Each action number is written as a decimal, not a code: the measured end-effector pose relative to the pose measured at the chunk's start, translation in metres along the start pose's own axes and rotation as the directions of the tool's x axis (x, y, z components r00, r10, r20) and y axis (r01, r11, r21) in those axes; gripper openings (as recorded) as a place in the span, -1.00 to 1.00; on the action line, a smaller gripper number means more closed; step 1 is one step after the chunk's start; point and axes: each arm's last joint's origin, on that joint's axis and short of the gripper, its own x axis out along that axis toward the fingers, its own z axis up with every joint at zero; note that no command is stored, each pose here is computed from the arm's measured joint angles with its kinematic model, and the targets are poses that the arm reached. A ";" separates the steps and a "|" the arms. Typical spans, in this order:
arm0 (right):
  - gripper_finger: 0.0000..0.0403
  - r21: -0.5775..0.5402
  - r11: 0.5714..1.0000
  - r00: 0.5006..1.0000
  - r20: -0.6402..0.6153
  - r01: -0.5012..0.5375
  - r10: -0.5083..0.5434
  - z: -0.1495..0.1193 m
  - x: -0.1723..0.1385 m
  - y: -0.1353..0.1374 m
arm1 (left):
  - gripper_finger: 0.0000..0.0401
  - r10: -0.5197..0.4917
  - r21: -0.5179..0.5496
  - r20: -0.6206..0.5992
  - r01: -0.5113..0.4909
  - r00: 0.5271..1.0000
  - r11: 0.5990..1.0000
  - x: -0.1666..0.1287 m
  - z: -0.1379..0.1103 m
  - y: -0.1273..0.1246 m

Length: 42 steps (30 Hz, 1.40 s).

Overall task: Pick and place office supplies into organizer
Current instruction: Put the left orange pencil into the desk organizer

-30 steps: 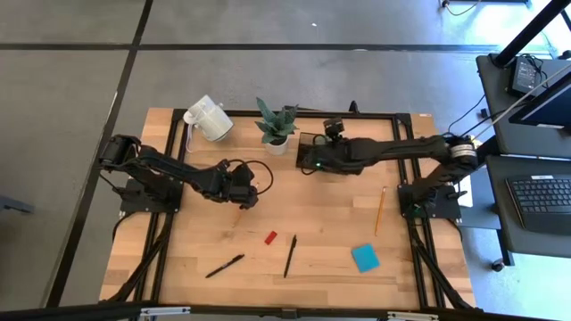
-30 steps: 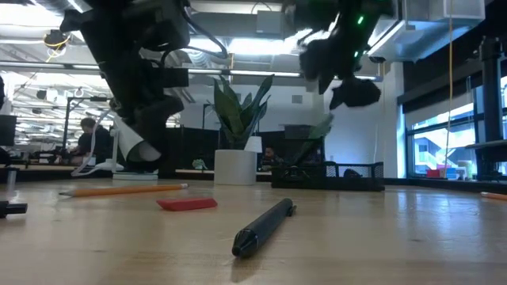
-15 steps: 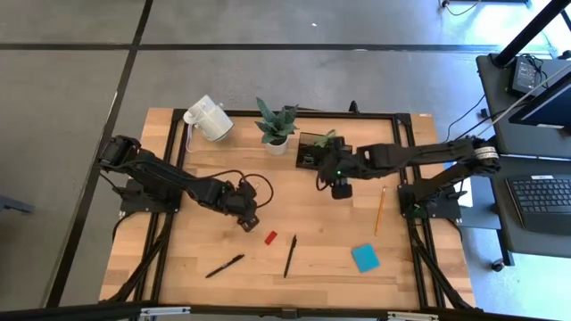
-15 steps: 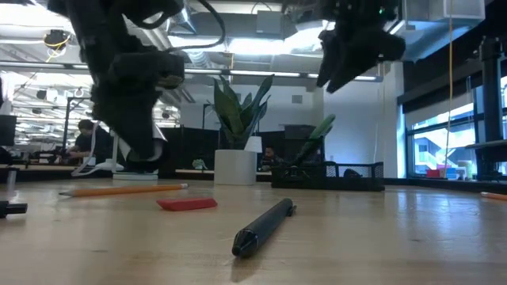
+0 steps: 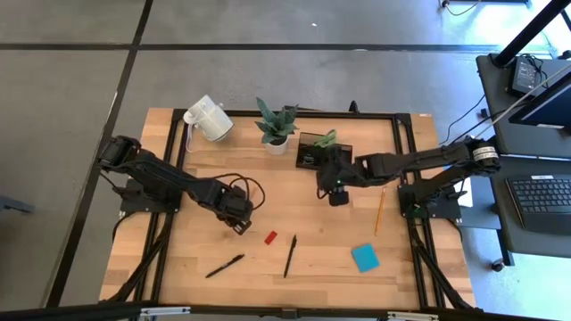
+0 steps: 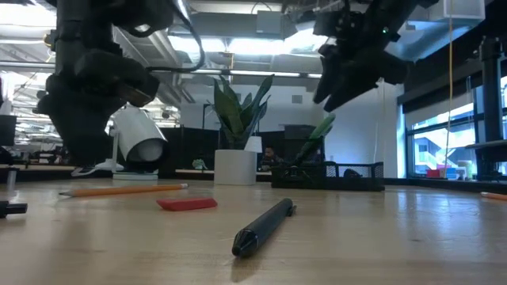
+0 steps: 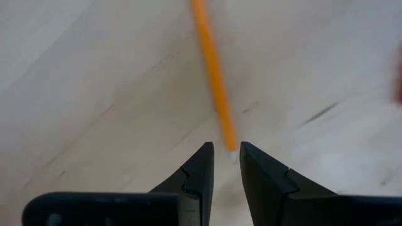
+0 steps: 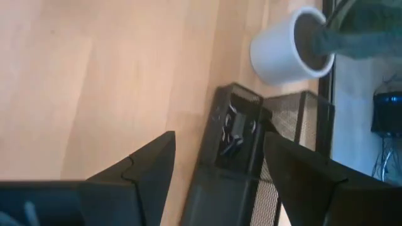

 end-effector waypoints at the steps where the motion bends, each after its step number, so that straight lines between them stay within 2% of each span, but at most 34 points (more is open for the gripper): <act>1: 0.22 -0.001 1.000 1.000 0.008 -0.001 0.001 0.001 -0.001 0.001 | -0.64 0.008 -0.014 -0.003 -0.008 1.000 1.000 0.001 0.000 0.000; 11: 0.22 -0.003 1.000 0.999 0.041 0.002 -0.002 0.005 -0.002 0.004 | -0.64 0.083 -0.029 -0.049 -0.084 0.995 0.996 0.025 -0.009 -0.010; 18: 0.22 0.002 1.000 0.999 0.042 0.004 -0.004 0.005 -0.002 0.003 | -0.64 0.071 0.025 -0.042 -0.070 0.997 0.997 0.025 -0.005 -0.024; 22: 0.22 0.005 1.000 0.999 0.042 0.003 -0.004 0.005 -0.002 0.003 | -0.64 0.086 -0.009 -0.027 -0.086 0.996 0.996 0.020 -0.004 -0.024; 29: 0.22 0.004 1.000 0.999 0.039 0.003 -0.003 0.005 -0.002 0.004 | -0.64 0.036 -0.027 0.013 -0.036 0.999 0.999 0.010 -0.001 -0.038; 36: 0.22 0.003 1.000 0.999 0.039 0.002 -0.002 0.005 -0.002 0.004 | -0.64 0.097 -0.058 -0.018 -0.098 0.995 0.994 0.022 -0.003 -0.038; 42: 0.22 0.003 1.000 0.999 0.039 0.002 -0.002 0.005 -0.002 0.004 | -0.64 0.094 -0.058 -0.047 -0.097 0.994 0.994 0.034 -0.003 -0.042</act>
